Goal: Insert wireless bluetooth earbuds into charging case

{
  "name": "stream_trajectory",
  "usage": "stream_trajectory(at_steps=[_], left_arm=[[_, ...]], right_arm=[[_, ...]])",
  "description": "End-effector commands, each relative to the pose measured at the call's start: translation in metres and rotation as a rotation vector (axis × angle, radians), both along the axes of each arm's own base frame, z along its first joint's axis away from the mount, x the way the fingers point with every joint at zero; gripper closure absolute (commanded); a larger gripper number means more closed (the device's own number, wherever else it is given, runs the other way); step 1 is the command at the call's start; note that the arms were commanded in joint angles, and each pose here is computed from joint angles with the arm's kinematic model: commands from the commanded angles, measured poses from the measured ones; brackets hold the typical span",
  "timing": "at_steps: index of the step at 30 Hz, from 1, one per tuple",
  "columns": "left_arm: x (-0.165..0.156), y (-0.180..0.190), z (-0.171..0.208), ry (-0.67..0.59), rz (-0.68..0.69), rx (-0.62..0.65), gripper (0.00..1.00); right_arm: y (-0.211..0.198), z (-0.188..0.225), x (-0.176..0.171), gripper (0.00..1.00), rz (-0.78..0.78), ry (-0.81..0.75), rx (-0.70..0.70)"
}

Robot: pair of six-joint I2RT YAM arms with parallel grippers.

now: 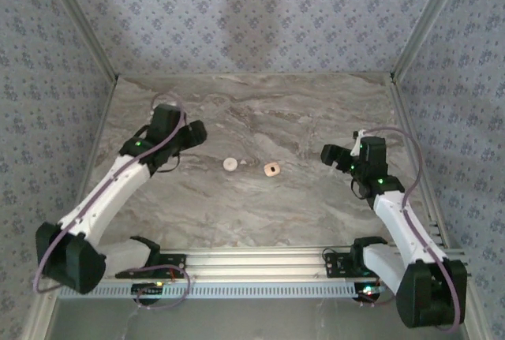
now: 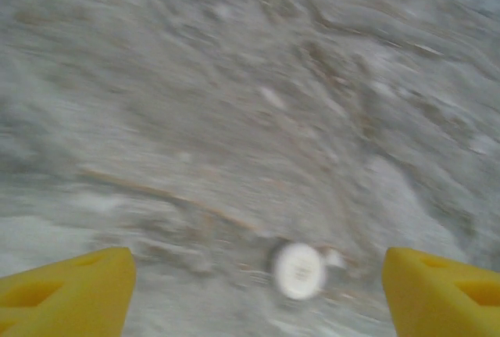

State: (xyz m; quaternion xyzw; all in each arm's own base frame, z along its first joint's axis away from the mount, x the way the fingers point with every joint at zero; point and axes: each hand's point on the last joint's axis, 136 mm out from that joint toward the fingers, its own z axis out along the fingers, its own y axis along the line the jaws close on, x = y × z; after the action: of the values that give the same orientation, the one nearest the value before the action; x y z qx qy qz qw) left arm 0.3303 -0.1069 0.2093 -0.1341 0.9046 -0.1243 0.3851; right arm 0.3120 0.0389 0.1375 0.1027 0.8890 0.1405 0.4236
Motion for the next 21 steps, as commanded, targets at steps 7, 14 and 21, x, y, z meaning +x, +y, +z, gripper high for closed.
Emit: stream_trajectory(at_steps=[7, 14, 21], left_arm=[[-0.009, 0.096, -0.018, -0.149, 0.183, 0.326, 0.00], [-0.019, 0.128, -0.059, -0.244, 0.232, 0.541, 0.00], [-0.006, 0.127, -0.083, -0.357, 0.187, 0.497, 0.00]], right_arm=[[-0.058, 0.012, 0.047, 0.00, -0.093, -0.105, -0.233], [-0.082, -0.002, 0.057, 0.00, -0.120, -0.151, -0.295], [-0.086, -0.030, 0.069, 0.00, -0.098, -0.206, -0.321]])
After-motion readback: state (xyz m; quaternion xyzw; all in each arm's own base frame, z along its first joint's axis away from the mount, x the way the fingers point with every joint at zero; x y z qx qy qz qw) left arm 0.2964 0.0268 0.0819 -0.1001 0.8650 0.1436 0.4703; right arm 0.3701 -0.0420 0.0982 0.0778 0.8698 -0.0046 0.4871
